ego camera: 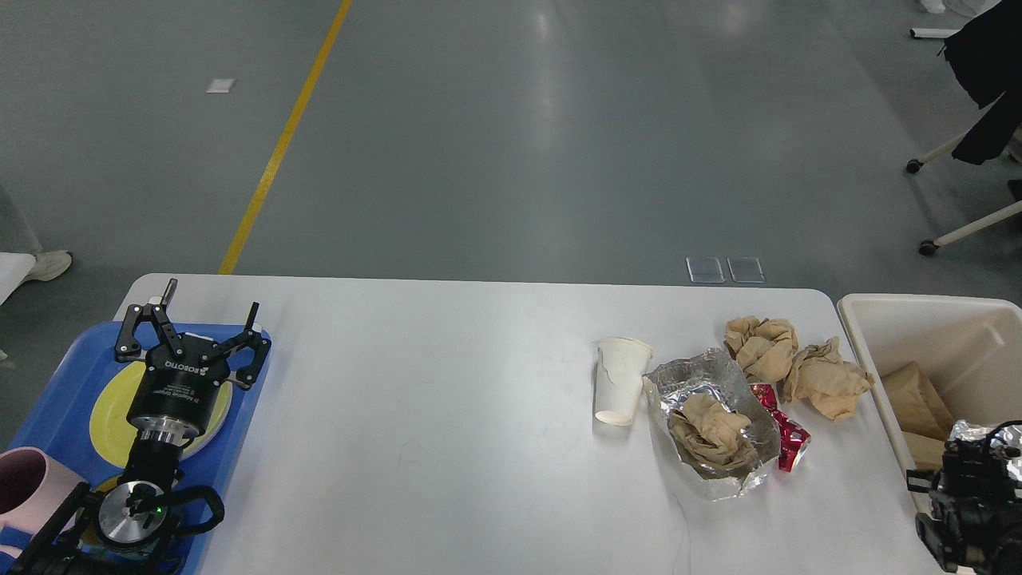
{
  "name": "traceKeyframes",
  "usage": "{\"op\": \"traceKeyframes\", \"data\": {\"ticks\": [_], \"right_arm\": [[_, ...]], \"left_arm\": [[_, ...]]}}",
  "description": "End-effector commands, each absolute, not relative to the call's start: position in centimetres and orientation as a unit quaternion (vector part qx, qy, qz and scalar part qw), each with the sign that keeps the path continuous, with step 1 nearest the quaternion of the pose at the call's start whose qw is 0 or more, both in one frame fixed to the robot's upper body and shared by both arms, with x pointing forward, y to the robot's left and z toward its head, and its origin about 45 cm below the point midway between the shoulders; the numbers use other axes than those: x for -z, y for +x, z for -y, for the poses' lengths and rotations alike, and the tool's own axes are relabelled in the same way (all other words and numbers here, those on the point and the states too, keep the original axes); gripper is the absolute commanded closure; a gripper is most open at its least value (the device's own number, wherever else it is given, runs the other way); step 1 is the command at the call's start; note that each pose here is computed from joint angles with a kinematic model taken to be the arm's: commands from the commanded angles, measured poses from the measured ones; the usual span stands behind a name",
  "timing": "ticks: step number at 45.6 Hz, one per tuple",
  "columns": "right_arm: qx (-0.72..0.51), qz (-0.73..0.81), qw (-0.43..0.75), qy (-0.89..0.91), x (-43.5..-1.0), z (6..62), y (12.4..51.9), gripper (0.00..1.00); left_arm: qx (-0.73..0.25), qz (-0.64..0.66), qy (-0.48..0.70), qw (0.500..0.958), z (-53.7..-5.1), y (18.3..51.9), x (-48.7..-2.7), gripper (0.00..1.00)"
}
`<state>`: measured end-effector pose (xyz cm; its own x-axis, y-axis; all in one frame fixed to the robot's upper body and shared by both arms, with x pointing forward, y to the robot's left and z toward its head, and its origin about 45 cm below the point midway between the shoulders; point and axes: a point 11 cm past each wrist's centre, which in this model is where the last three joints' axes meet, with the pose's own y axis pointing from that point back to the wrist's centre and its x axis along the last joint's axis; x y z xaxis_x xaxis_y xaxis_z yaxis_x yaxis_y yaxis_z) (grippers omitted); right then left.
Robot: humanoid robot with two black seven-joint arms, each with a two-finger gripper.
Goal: Tidy desktop
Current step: 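Release the foil bag inside the white bin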
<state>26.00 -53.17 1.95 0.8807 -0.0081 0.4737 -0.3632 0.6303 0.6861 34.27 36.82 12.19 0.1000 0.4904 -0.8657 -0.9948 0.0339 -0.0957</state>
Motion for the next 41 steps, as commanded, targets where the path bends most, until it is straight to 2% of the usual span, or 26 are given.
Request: {"op": "traceKeyframes", "data": {"ticks": [1, 13, 14, 17, 18, 23, 24, 41], "right_arm": [[-0.102, 0.222, 0.875, 0.417, -1.9, 53.22, 25.89, 1.0], [-0.099, 0.221, 0.875, 0.418, -1.77, 53.16, 25.73, 1.0], [-0.098, 0.222, 0.875, 0.418, -1.81, 53.24, 25.72, 0.93], [-0.102, 0.225, 0.875, 0.416, -2.07, 53.29, 26.06, 0.51], [-0.102, 0.225, 0.875, 0.416, -2.07, 53.29, 26.06, 0.42], [-0.105, 0.228, 0.874, 0.415, -2.21, 53.32, 26.26, 0.07], [-0.106, 0.229, 0.874, 0.415, -2.25, 53.3, 26.34, 0.03], [-0.104, 0.231, 0.873, 0.416, -2.24, 53.26, 26.36, 0.0]], "left_arm": [[-0.582, -0.333, -0.38, 0.637, -36.81, 34.28, -12.21, 0.03], [-0.583, -0.333, -0.379, 0.637, -36.82, 34.26, -12.17, 0.03], [-0.583, -0.333, -0.379, 0.637, -36.83, 34.26, -12.17, 0.03], [-0.582, -0.332, -0.379, 0.638, -36.8, 34.28, -12.21, 0.03], [-0.582, -0.333, -0.38, 0.637, -36.81, 34.28, -12.21, 0.03], [-0.582, -0.332, -0.379, 0.638, -36.81, 34.32, -12.22, 0.03], [-0.583, -0.333, -0.379, 0.637, -36.82, 34.26, -12.17, 0.03], [-0.583, -0.333, -0.379, 0.637, -36.83, 34.26, -12.17, 0.03]]}}
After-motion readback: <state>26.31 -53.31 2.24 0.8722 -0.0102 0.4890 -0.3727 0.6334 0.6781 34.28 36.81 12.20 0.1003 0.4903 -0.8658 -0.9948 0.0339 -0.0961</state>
